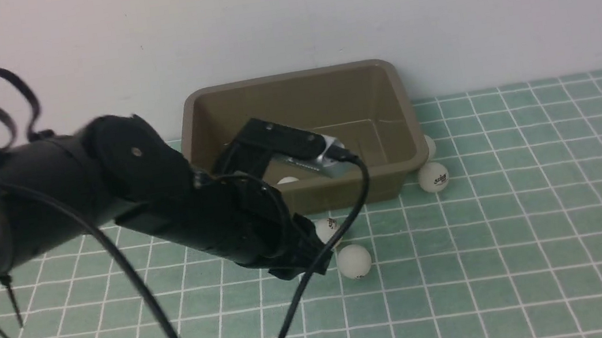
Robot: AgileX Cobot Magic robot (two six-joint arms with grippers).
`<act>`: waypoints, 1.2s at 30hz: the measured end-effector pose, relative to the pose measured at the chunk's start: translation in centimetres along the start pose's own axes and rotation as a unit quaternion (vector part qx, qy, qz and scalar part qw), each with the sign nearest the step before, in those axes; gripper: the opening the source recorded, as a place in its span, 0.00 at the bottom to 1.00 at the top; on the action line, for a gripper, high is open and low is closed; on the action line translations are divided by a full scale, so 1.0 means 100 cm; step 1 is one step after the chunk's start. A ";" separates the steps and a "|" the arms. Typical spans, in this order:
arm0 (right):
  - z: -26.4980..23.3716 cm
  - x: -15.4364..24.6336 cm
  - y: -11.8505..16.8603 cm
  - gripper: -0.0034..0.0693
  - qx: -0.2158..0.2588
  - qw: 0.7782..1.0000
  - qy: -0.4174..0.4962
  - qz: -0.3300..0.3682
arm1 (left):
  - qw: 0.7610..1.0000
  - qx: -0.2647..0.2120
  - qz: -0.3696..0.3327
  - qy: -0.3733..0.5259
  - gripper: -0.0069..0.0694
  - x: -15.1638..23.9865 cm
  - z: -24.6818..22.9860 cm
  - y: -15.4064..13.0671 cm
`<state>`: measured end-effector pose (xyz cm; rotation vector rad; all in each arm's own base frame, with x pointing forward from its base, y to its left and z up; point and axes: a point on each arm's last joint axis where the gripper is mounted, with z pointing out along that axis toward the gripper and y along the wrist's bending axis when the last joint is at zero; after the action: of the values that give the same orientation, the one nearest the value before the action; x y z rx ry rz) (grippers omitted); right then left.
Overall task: Put the table tennis balls in the box on the green coffee tablecloth.
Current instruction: 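Reach for and grasp a ping pong ball on the table beside the basket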
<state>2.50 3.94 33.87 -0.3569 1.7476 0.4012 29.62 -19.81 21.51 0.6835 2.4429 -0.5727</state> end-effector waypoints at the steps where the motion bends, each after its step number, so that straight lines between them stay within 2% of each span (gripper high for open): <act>1: 0.000 0.000 0.000 0.54 0.000 1.000 0.000 0.000 | 1.000 -0.006 -0.004 -0.005 0.43 0.000 0.004 0.002; 6: 0.000 0.000 0.000 0.54 -0.001 1.000 0.000 0.001 | 0.999 -0.030 -0.029 -0.025 0.43 -0.001 0.020 0.011; 9: 0.000 0.000 0.000 0.54 -0.001 1.000 0.001 0.001 | 1.000 -0.014 -0.024 -0.002 0.43 0.004 0.023 0.005; 11: 0.000 0.000 0.000 0.54 -0.001 1.000 0.001 0.001 | 1.000 0.002 0.009 0.020 0.44 0.008 0.024 0.000; 16: 0.000 0.000 0.000 0.54 -0.001 1.000 0.001 0.001 | 0.996 0.029 0.076 0.034 0.61 0.012 0.025 -0.010; 21: 0.000 0.000 0.000 0.54 -0.001 1.000 0.001 0.001 | 0.997 0.028 0.075 0.003 0.77 0.006 0.027 -0.010; 36: 0.000 0.001 0.001 0.54 -0.003 1.000 0.003 0.001 | 0.996 0.010 0.092 0.002 0.79 0.019 0.071 0.002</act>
<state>2.46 3.99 33.82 -0.3599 1.7531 0.4077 31.04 -22.65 14.92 0.9078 2.3485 -0.5240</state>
